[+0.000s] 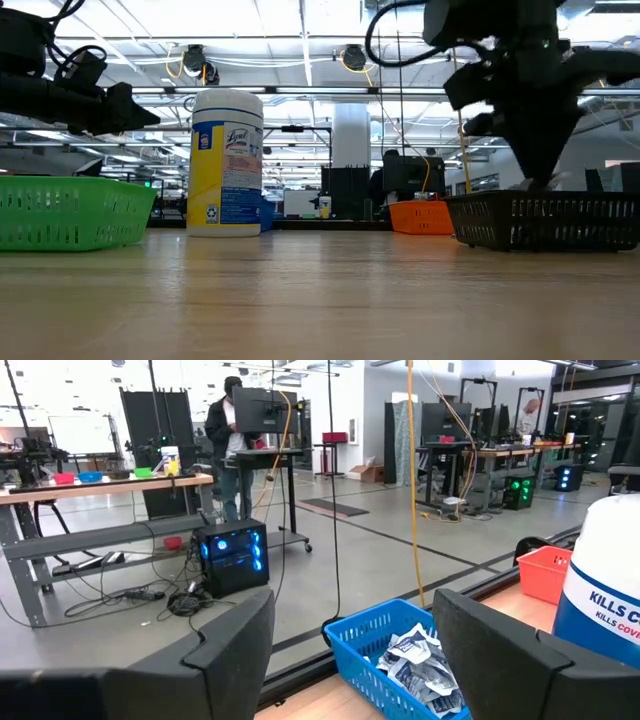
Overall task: Pick & Place First Aid Supplies
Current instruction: Put the gray towelette pack into the black bin
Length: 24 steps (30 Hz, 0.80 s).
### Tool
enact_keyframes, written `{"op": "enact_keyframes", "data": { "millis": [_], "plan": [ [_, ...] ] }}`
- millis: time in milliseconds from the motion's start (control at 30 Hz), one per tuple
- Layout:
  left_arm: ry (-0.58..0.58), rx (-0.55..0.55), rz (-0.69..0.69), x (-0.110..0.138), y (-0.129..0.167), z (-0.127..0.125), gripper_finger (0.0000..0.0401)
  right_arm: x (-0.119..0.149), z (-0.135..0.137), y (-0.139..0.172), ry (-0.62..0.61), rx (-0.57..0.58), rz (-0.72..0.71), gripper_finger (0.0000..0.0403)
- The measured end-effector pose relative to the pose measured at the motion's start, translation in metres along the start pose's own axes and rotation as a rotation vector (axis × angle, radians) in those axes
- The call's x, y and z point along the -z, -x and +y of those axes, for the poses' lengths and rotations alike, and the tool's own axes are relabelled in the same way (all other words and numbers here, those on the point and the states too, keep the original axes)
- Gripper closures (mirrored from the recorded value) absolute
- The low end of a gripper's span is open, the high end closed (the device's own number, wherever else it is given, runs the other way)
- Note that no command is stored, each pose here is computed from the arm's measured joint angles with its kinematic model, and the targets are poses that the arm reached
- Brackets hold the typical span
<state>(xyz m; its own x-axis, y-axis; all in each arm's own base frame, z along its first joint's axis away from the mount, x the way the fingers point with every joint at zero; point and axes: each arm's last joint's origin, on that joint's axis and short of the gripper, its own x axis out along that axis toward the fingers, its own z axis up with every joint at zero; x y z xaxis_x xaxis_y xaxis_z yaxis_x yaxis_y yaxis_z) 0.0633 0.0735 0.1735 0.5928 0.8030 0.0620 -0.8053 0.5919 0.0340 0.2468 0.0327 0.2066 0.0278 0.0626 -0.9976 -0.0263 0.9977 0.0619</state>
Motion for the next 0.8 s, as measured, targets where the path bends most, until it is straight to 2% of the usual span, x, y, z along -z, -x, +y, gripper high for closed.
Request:
{"op": "enact_keyframes", "data": {
  "millis": [267,567,667,800],
  "plan": [
    [0.000,0.000,0.000,0.000,0.000,0.000,0.0127,-0.004,-0.002,-0.025,0.025,0.009,-0.048,0.0401],
    [0.000,0.000,0.000,0.000,0.000,0.000,0.0127,-0.006,-0.002,-0.030,0.041,0.018,-0.090,0.0385],
    [0.000,0.000,0.000,0.000,0.000,0.000,0.0127,-0.006,-0.003,-0.030,0.049,0.031,-0.094,0.0371],
    [0.000,0.000,0.000,0.000,0.000,0.000,0.0127,-0.008,-0.002,-0.026,0.063,0.028,-0.109,0.0329]
  ]
}}
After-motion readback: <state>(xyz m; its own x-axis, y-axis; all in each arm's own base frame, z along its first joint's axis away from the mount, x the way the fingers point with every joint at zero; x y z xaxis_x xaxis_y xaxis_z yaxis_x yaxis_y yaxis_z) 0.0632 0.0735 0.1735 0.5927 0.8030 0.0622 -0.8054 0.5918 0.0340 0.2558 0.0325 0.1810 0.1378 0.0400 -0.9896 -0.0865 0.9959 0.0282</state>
